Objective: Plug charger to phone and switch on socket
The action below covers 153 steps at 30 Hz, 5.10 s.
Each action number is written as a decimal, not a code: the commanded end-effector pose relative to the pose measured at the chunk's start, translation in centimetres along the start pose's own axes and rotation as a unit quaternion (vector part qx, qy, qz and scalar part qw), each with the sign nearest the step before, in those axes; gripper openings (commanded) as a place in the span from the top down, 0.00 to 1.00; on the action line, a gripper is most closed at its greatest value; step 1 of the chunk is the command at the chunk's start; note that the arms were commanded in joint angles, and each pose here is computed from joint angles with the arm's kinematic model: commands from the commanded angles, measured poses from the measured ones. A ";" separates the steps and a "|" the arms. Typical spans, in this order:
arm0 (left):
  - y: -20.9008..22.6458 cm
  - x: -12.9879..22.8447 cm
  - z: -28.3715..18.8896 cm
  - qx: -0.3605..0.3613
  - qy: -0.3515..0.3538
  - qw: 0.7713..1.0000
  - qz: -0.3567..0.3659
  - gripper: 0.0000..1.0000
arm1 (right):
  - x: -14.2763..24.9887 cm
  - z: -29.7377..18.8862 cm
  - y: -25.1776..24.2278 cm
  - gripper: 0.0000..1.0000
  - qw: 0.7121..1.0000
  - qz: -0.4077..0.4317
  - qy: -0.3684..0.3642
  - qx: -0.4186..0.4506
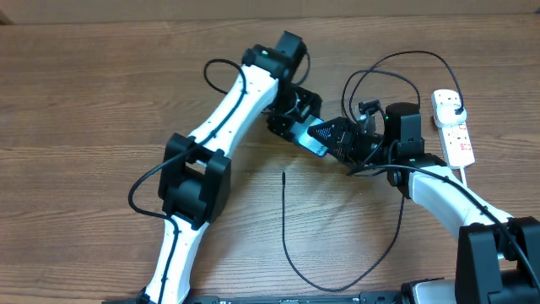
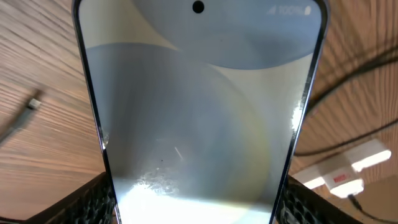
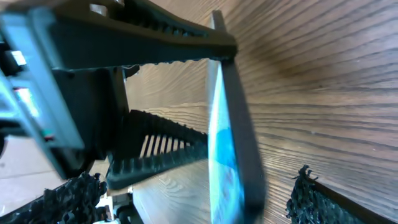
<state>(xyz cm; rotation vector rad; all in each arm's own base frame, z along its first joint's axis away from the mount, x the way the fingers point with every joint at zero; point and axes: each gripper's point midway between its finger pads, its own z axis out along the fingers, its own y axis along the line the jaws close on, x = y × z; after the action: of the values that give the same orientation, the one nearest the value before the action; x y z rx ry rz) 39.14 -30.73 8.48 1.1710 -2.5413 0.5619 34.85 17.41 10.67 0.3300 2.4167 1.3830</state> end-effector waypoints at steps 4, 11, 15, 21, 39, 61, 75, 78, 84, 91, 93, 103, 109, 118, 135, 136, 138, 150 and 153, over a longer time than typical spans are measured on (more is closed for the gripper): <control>-2.1 3.5 -0.2 0.036 0.049 0.998 0.011 0.96 | -1.0 -0.1 -0.6 0.09 0.999 0.003 -0.021 0.025; -2.0 4.0 -0.1 0.032 0.057 0.998 0.012 0.96 | -1.1 -0.1 -0.7 0.30 0.999 0.003 -0.025 0.030; -2.0 4.2 -0.2 0.033 0.062 0.997 0.012 0.96 | -1.2 -0.1 -0.8 0.43 0.999 0.003 -0.027 0.032; -2.0 5.1 -0.3 0.034 0.089 0.995 0.012 0.96 | -1.3 -0.1 -0.9 0.50 0.999 0.003 -0.029 0.034; -2.0 6.3 0.1 0.030 0.099 0.995 0.015 0.96 | -1.5 -0.2 -1.3 0.68 0.998 0.005 -0.038 0.046; -2.4 7.8 0.4 0.037 0.113 0.992 0.033 0.96 | -1.6 -0.2 -1.5 0.86 0.998 0.005 -0.041 0.050; -2.4 7.4 0.6 0.036 0.100 0.994 0.033 0.62 | -1.6 -0.2 -1.5 0.96 0.998 0.005 -0.041 0.050; -2.4 7.3 0.6 0.035 0.096 0.994 0.034 0.27 | -1.6 -0.2 -1.5 0.96 0.998 0.005 -0.041 0.050; -2.4 7.2 0.6 0.036 0.096 0.994 0.033 0.00 | -1.6 -0.2 -1.5 0.96 0.998 0.005 -0.041 0.050; -2.4 6.5 0.1 0.041 0.098 0.993 0.054 0.00 | -1.7 -0.2 -1.5 0.96 0.998 0.005 -0.042 0.052; -2.5 6.0 -0.3 0.048 0.102 0.992 0.064 0.00 | -1.8 -0.2 -1.7 0.96 0.997 0.006 -0.048 0.057; -2.6 0.7 -4.5 0.112 0.138 0.974 0.141 0.00 | -2.8 -0.5 -2.2 0.96 0.994 0.035 -0.075 0.071; -2.2 -2.9 -6.9 0.142 0.121 0.970 0.159 0.00 | -3.5 -0.6 -2.0 0.96 0.979 0.169 -0.100 0.056; -1.8 -6.7 -10.8 0.151 0.030 0.980 0.124 0.00 | -6.1 -0.9 2.8 0.96 0.937 0.324 -0.115 -0.067; -4.4 -6.2 -16.9 0.212 -0.092 0.965 0.127 0.00 | -5.4 -0.2 9.3 0.96 0.890 0.416 -0.055 -0.175; -4.5 -5.9 -16.9 0.215 -0.086 0.964 0.129 0.00 | -5.6 -0.4 9.8 0.96 0.890 0.414 -0.056 -0.185; -4.5 -5.5 -16.9 0.220 -0.071 0.966 0.118 0.00 | -5.7 -0.5 10.3 0.96 0.888 0.413 -0.055 -0.194; -4.9 -3.8 -16.0 0.215 -0.059 0.968 0.117 0.00 | -4.5 -0.2 14.2 0.96 0.876 0.413 -0.024 -0.246; -5.1 -3.1 -15.6 0.212 -0.056 0.968 0.123 0.00 | -4.3 -0.1 14.3 0.96 0.871 0.425 -0.017 -0.246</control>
<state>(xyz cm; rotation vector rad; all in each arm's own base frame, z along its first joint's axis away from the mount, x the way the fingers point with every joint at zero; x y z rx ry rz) 46.99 -23.49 20.70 1.0640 -2.7651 1.1413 38.98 22.79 22.20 1.2512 1.8769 2.1389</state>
